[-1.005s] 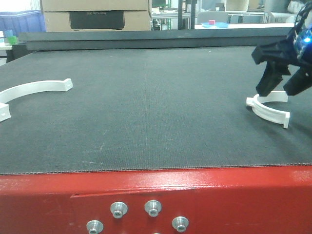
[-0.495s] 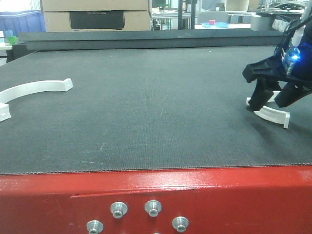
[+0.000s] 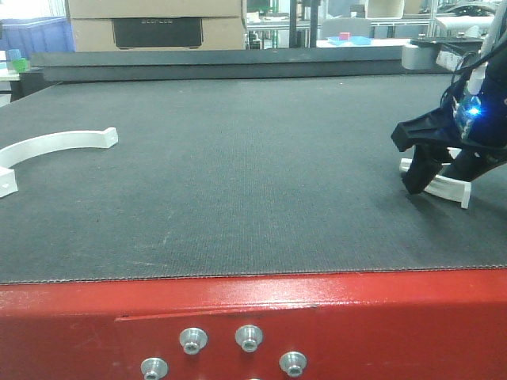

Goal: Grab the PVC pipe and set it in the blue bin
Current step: 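Close each gripper on the curved side of its white arc, then lift both white arcs off the table with both grippers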

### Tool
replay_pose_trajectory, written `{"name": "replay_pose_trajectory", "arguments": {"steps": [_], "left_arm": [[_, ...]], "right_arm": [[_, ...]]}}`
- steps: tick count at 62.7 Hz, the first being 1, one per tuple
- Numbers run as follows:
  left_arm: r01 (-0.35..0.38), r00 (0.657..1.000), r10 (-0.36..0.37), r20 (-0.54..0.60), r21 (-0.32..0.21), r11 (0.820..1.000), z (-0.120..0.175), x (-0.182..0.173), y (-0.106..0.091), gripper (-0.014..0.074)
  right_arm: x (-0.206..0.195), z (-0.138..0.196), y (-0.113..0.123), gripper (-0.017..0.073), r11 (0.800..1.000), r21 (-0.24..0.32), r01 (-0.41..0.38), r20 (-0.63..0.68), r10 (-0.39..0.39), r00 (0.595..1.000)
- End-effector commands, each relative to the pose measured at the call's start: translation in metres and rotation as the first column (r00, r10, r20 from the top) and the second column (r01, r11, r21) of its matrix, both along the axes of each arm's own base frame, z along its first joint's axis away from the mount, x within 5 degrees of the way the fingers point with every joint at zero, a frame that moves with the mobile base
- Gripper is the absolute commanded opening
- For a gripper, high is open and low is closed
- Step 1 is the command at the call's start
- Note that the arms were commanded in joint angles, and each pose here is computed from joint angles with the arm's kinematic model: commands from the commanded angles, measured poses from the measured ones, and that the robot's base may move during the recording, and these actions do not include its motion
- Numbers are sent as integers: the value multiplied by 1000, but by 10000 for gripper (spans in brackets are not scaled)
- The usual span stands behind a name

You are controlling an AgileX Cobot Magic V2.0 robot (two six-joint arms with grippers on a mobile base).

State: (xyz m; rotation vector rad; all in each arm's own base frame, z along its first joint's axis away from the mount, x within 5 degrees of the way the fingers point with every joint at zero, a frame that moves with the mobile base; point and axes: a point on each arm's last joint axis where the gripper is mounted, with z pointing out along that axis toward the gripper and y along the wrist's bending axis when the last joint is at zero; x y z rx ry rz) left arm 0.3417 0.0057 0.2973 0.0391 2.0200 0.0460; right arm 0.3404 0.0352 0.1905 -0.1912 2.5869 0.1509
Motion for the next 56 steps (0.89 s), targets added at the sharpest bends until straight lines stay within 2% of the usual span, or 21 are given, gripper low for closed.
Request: {"name": "replay_pose_trajectory", "arguments": {"steps": [1,17,32,45,52,56], "left_arm": [[-1,1000,1,27,1,1000,4,2,0,277],[-1,1000,1,27,1,1000,4,2,0,277],[-1,1000,1,22,1,1000,3,1,0,277],[-4,1000,4,2,-7,1000,-2,4,0,277],[-4,998,4,-60,-8,1000,-14,7,0,277],[-15,996,12,-92,-32,999,-22,9,0,277]], "right_arm": [[3,2,-1,147,1000,-12,-6,26,6,1000],[3,2,-1,-163,1000,-12,-6,26,6,1000],[5,13,1,-168,1000,1,-13,23,13,1000],[8,58,5,-168,999,29,-34,91,31,995],[4,81,8,-168,998,34,-46,145,41,989],[-1,94,9,-168,998,38,-51,183,43,982]]}}
